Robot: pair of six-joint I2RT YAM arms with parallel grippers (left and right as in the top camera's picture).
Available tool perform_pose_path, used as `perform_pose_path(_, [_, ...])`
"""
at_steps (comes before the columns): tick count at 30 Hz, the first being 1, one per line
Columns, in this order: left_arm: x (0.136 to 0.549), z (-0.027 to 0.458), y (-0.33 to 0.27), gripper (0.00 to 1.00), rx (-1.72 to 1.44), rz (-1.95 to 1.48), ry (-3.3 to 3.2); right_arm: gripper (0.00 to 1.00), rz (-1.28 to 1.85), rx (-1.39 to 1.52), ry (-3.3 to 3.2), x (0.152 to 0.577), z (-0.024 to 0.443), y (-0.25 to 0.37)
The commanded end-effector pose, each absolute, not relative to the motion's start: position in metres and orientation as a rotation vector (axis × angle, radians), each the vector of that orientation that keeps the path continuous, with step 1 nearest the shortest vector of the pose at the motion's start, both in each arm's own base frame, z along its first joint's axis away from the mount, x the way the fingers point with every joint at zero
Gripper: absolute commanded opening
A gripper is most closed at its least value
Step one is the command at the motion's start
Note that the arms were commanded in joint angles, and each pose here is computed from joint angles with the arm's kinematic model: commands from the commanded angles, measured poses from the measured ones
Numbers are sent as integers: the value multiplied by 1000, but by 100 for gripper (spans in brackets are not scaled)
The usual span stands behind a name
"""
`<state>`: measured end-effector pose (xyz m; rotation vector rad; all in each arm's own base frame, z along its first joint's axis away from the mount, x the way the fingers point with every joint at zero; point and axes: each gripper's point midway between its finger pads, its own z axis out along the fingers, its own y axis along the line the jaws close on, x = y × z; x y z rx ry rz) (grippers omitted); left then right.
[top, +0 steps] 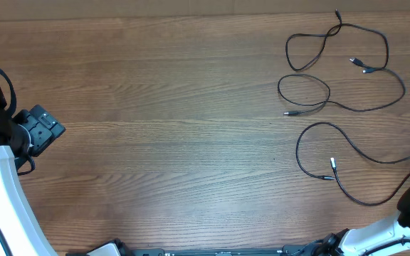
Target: Untangle cables
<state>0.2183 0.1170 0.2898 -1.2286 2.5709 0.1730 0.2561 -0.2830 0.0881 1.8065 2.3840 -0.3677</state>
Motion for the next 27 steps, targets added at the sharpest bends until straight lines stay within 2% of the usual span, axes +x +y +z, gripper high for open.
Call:
perform_pose_path(1, [217, 288, 118, 100, -1255, 170, 2565, 6, -401, 1766, 2337, 266, 111, -298])
perform_pose_path(2, [217, 288, 118, 100, -1255, 170, 2565, 7, -400, 1766, 2335, 266, 115, -299])
perform_pose_path(3, [217, 288, 118, 100, -1255, 170, 2565, 13, -400, 1765, 2333, 267, 117, -299])
perform_pose_path(4, [217, 288, 118, 100, -1255, 170, 2565, 31, -400, 1764, 2331, 267, 119, -299])
perform_pose_path(6, [217, 288, 118, 100, -1255, 170, 2565, 82, -393, 1764, 2333, 268, 119, -299])
perform_pose_path(7, [217, 288, 118, 100, -1255, 170, 2565, 100, -386, 1764, 2335, 268, 119, -298])
perform_pose_path(12, [217, 288, 118, 100, -1255, 170, 2565, 100, -185, 1748, 2352, 285, 115, -281])
perform_pose_path(19, [217, 288, 118, 100, -1255, 170, 2566, 100, 408, 1494, 2474, 329, 119, -215])
perform_pose_path(27, [217, 288, 118, 100, -1255, 170, 2565, 100, 494, 1315, 2580, 347, 121, -175])
